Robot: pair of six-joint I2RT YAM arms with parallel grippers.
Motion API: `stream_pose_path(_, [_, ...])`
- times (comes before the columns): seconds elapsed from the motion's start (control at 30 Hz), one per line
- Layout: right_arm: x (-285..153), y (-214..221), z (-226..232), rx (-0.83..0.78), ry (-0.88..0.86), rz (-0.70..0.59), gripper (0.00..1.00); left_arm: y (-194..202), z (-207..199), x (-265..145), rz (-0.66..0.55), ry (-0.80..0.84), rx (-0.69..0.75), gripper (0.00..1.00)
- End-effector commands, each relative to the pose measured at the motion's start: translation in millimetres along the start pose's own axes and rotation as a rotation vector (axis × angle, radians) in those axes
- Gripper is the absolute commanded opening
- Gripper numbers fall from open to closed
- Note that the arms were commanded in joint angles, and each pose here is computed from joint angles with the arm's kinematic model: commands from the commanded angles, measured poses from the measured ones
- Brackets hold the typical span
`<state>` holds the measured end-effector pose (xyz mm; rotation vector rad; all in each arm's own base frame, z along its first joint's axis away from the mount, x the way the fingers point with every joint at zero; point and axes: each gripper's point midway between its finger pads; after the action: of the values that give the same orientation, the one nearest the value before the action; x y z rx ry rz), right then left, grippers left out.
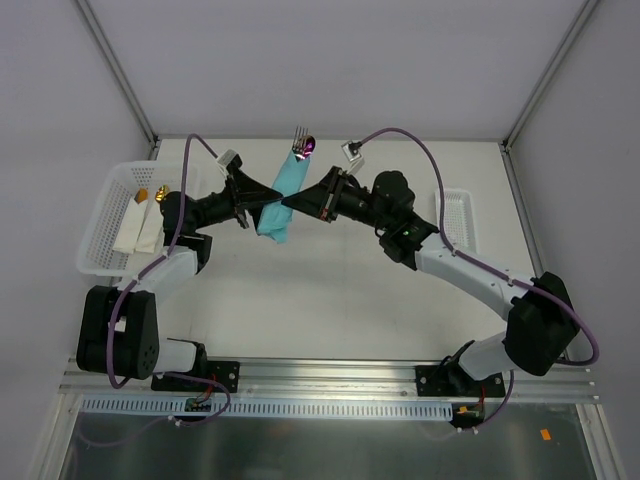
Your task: Place the utensils on the paper napkin and roll it up
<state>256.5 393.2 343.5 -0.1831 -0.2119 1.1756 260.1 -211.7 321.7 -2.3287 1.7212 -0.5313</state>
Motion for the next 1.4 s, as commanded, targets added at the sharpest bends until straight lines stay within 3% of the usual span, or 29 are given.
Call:
stream_pose_path(0.0, [4,-7,55,-0.062,-0.155,-0.027,0.0,11,-62,-8,-0.024,0.206,0.327,0.97])
stream_pose_path(0.07, [3,-6,54,-0.065,-0.144,-0.024,0.0,15,-66,-10,-0.016,0.21,0.337,0.92])
stream_pose_path(0.2, [-1,-6,52,-0.092,-0.107,-0.023,0.0,22,-71,-12,-0.008,0.212,0.363,0.7])
stream_pose_path(0.4, [-7,-6,50,-0.134,-0.066,-0.022,0.0,29,-74,-14,0.021,0.2,0.357,0.6])
stream_pose_path(0.47, [-7,-6,50,-0.137,-0.067,-0.024,0.0,29,-74,-14,0.021,0.2,0.349,0.65])
stream_pose_path(0.57, [-3,-9,52,-0.123,-0.088,-0.032,0.0,30,-69,-14,0.019,0.191,0.35,0.97])
stream_pose_path(0.67, [-2,-17,51,-0.106,-0.074,-0.079,0.0,26,-68,-18,0.003,0.165,0.423,0.98])
stream_pose_path(0.73, [-3,-26,49,-0.099,-0.048,-0.124,0.0,18,-68,-23,-0.021,0.109,0.453,0.92])
stream_pose_path(0.8, [-8,-29,43,-0.085,0.015,-0.147,0.0,13,-66,-25,-0.001,0.051,0.671,0.84])
stream_pose_path(0.83, [-11,-38,43,-0.074,0.042,-0.196,0.0,10,-42,-28,0.013,-0.067,0.52,0.83])
stream_pose_path(0.87, [-17,-37,30,-0.043,0.132,-0.206,0.0,-2,-58,-31,-0.024,-0.124,0.86,0.83])
stream_pose_path(0.93, [-24,-49,31,-0.042,0.198,-0.275,0.0,5,-51,-42,-0.013,-0.268,0.929,0.83])
stream_pose_path(0.97, [-30,-48,17,-0.021,0.278,-0.283,0.0,0,-55,-46,-0.009,-0.306,1.104,0.82])
stream_pose_path(1.03, [-38,-52,6,0.003,0.363,-0.317,0.0,-8,-55,-59,-0.041,-0.441,1.239,0.83])
stream_pose_path(1.17, [-48,-55,-13,0.038,0.508,-0.374,0.0,-14,-55,-76,0.033,-0.614,1.624,0.81])
stream_pose_path(1.37, [-38,-46,-33,0.134,0.58,-0.417,0.0,-9,-37,-58,0.203,-0.7,1.84,0.7])
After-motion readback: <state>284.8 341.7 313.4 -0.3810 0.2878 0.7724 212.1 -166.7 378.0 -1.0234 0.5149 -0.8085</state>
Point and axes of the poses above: each gripper's point midway between its finger pads, its own x axis out along the fingers, its own z axis along the line the jaws close on, y = z × x, and after that the axes turned 15 degrees about x, right-handed
